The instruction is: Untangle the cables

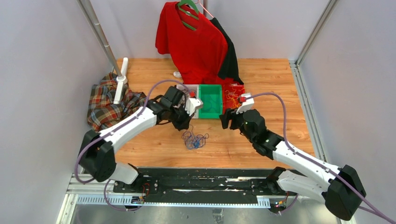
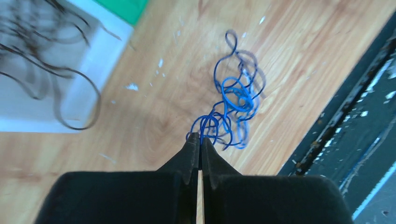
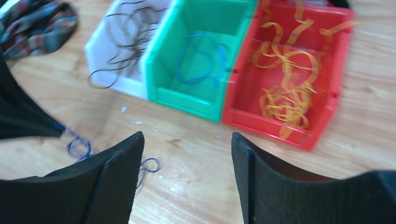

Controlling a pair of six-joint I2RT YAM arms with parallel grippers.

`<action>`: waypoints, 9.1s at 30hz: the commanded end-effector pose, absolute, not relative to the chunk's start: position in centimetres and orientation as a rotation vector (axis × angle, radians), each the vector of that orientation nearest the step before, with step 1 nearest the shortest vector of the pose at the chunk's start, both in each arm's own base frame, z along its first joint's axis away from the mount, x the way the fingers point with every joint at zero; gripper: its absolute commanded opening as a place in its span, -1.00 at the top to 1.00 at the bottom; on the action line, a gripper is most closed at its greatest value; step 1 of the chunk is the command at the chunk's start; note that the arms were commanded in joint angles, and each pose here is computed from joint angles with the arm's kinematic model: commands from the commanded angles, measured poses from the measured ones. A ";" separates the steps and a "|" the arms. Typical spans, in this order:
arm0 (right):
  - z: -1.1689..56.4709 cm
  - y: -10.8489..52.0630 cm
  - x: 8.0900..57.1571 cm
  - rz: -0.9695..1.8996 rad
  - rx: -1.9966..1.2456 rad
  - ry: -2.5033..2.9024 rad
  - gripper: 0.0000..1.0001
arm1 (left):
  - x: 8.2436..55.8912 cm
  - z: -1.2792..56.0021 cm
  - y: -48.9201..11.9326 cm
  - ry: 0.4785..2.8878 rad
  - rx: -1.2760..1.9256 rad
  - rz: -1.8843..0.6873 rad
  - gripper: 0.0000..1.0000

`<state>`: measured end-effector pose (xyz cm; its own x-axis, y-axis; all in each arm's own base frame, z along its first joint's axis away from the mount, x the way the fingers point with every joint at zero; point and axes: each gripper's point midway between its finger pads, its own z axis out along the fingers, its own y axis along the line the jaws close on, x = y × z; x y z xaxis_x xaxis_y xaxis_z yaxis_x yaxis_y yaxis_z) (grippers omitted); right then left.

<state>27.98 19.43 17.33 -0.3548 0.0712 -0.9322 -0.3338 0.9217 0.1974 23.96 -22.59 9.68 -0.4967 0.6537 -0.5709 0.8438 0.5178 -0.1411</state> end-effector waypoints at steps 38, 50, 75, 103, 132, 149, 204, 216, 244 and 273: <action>26.5 35.8 25.3 0.744 -0.485 1.578 -0.25 | 18.5 33.8 -25.4 1.776 1.376 -0.903 0.99; 19.7 35.6 26.3 0.695 -0.468 1.691 -0.04 | 17.7 42.2 -26.5 1.543 1.354 -0.956 0.99; 8.5 25.3 24.6 0.413 -0.394 1.908 0.12 | 22.2 51.2 -26.6 1.337 1.227 -0.694 0.99; 17.6 12.1 27.0 0.109 0.045 1.735 0.12 | 44.1 24.6 -36.0 1.655 1.348 -0.338 0.99; 18.0 14.2 26.5 0.232 -0.014 1.766 0.23 | 23.8 13.2 -30.5 2.095 1.508 -0.895 -0.53; 17.4 14.9 26.5 0.247 -0.036 1.796 0.28 | 21.1 5.4 -27.4 2.229 1.637 -0.677 -0.47; 28.8 29.6 20.3 0.856 -0.530 1.432 -0.37 | 18.0 31.2 -26.8 1.766 1.596 -0.806 0.99; 29.5 30.7 21.0 0.806 -0.555 1.426 -0.35 | 16.1 32.7 -27.0 1.707 1.643 -0.893 0.99; 15.3 30.3 22.0 0.685 -0.578 1.712 0.35 | 16.3 43.4 -27.6 1.428 1.555 -0.841 0.99; 26.4 32.3 18.1 0.909 -0.768 1.403 -0.50 | 19.3 43.9 -27.1 1.439 1.519 -0.648 0.99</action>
<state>17.67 31.27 24.67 -0.1001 0.0587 -0.9932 -0.8706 0.4781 0.1160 19.93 -27.23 42.17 0.1375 0.5130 -0.8473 0.9702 0.1024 0.2195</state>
